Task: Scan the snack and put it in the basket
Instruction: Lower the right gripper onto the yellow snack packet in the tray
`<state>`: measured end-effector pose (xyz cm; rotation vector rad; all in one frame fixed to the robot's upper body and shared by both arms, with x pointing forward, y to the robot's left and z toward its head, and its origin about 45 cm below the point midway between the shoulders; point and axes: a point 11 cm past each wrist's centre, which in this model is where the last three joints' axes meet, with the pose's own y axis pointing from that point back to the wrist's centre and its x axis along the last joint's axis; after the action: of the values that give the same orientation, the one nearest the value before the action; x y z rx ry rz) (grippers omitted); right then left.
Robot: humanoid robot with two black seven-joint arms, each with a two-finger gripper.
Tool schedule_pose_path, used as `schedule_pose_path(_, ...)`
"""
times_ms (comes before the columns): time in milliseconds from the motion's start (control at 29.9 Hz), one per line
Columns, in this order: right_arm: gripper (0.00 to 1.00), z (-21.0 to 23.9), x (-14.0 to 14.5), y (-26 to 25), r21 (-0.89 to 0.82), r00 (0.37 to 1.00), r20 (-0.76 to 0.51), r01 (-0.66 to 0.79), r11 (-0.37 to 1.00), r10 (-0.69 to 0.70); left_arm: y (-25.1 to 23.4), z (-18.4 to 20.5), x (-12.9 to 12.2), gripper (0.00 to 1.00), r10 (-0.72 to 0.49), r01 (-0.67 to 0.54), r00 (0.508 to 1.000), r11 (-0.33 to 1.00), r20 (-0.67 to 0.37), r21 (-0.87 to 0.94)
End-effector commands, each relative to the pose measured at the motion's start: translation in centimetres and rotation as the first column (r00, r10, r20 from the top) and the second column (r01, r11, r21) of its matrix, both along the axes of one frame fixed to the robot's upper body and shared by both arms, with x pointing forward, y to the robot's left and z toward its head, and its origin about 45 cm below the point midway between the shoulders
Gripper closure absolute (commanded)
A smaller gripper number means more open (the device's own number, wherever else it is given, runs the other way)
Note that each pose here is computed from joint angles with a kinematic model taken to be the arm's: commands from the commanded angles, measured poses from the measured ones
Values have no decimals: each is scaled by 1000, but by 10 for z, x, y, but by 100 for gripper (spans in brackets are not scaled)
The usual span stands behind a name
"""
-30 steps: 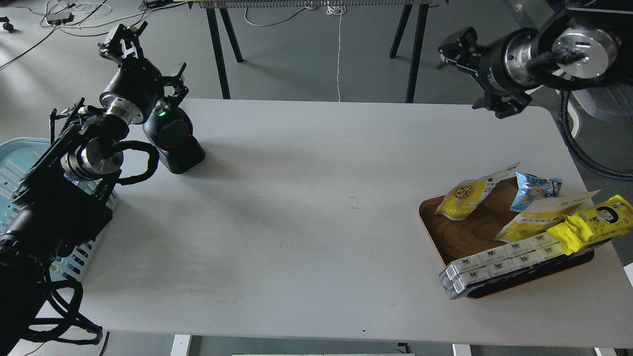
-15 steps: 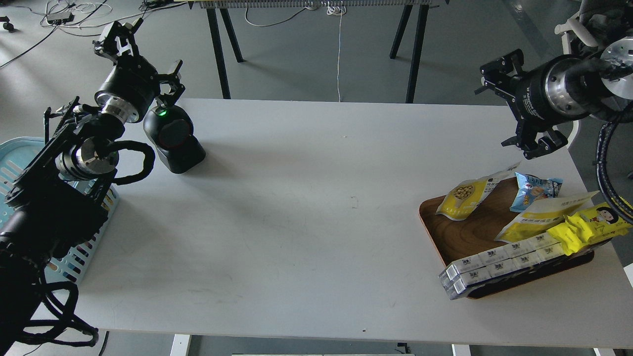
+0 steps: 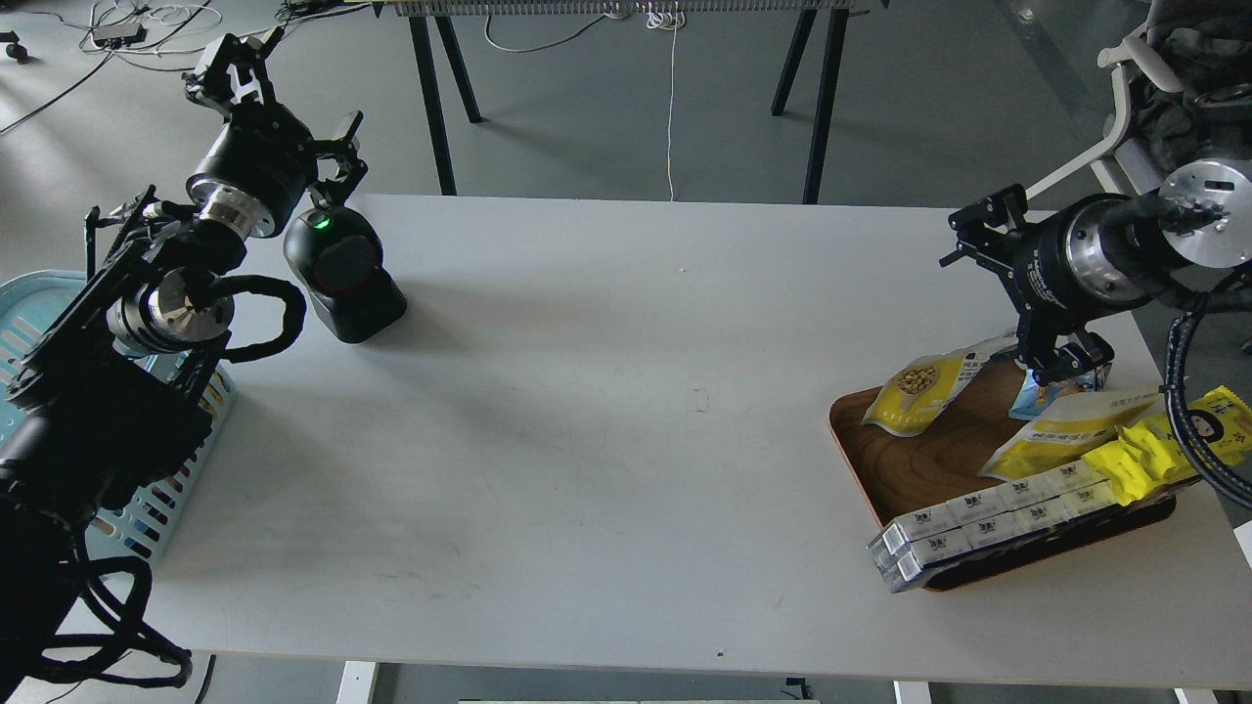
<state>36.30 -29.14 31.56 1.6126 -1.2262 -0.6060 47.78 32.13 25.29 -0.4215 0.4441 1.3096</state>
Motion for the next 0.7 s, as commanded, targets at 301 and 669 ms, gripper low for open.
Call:
schedule_pose_path(301, 34, -35, -3, 5, 12, 999, -31, -12, 1000, 13, 4, 3, 0, 0, 9, -9, 1000, 1000, 8, -5)
schedule_pose_path(669, 77, -48, -7, 4, 6, 999, -40, -19, 1000, 19, 2, 3, 1, 0, 6, -6, 1000, 1000, 6, -6)
